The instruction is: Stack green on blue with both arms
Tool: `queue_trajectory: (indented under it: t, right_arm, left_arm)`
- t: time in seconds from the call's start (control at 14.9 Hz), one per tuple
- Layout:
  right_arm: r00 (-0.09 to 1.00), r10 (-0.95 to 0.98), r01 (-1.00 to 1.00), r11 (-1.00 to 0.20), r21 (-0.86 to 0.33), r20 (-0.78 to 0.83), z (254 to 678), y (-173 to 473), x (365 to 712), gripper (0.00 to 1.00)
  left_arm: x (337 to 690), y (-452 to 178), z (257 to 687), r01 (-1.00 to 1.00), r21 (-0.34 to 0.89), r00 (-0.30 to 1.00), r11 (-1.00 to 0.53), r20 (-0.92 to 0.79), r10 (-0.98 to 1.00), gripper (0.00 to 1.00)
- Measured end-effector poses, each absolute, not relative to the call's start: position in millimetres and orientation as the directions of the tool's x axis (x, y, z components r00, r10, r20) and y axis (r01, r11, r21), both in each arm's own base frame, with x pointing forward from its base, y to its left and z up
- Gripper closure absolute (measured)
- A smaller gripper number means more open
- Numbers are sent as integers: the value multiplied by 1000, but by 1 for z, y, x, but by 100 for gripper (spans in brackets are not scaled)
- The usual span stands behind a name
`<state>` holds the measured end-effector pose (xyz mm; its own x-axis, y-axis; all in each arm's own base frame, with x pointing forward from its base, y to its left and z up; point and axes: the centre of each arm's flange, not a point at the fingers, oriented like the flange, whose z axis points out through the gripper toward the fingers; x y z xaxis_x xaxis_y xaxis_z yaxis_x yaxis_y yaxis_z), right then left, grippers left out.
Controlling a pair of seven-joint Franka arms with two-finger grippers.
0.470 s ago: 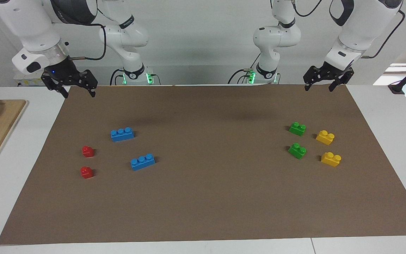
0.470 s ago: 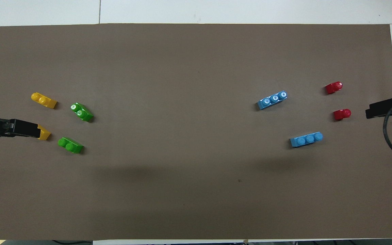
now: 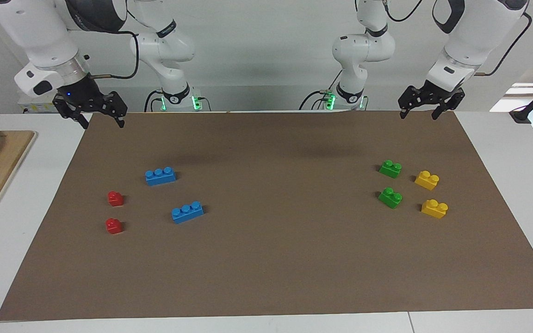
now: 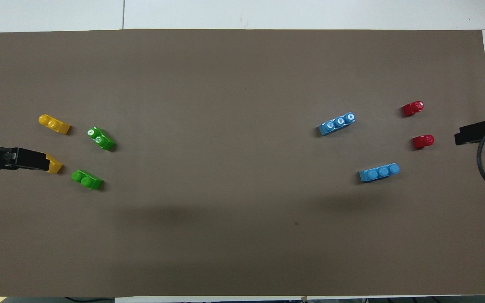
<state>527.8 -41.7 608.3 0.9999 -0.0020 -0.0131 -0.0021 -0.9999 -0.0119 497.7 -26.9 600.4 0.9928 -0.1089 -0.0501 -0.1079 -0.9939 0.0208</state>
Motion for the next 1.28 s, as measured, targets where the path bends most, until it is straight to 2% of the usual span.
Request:
queue_trajectory:
  t: [0.34,0.54,0.74,1.07,1.28]
  right_arm:
    - [1000,-9,-9,-1000,-10,20,618,-45,525,0]
    - [989,-146,-145,-989,-14,37,608,-47,535,0]
    - [957,-289,-288,-957,-20,18,578,-48,556,0]
    - [834,-544,-551,-828,-105,-94,529,-48,594,2]
    - [725,-658,-688,-703,-180,-202,505,-57,617,0]
  left_arm:
    - [498,-26,601,-102,21,993,-995,-50,-103,0]
    - [498,-18,601,-84,22,995,-996,-50,-85,0]
    - [498,-11,601,-35,20,998,-999,-50,-36,0]
    - [498,-12,599,38,16,998,-999,-57,37,0]
    - [497,-8,596,169,8,984,-986,-65,168,0]
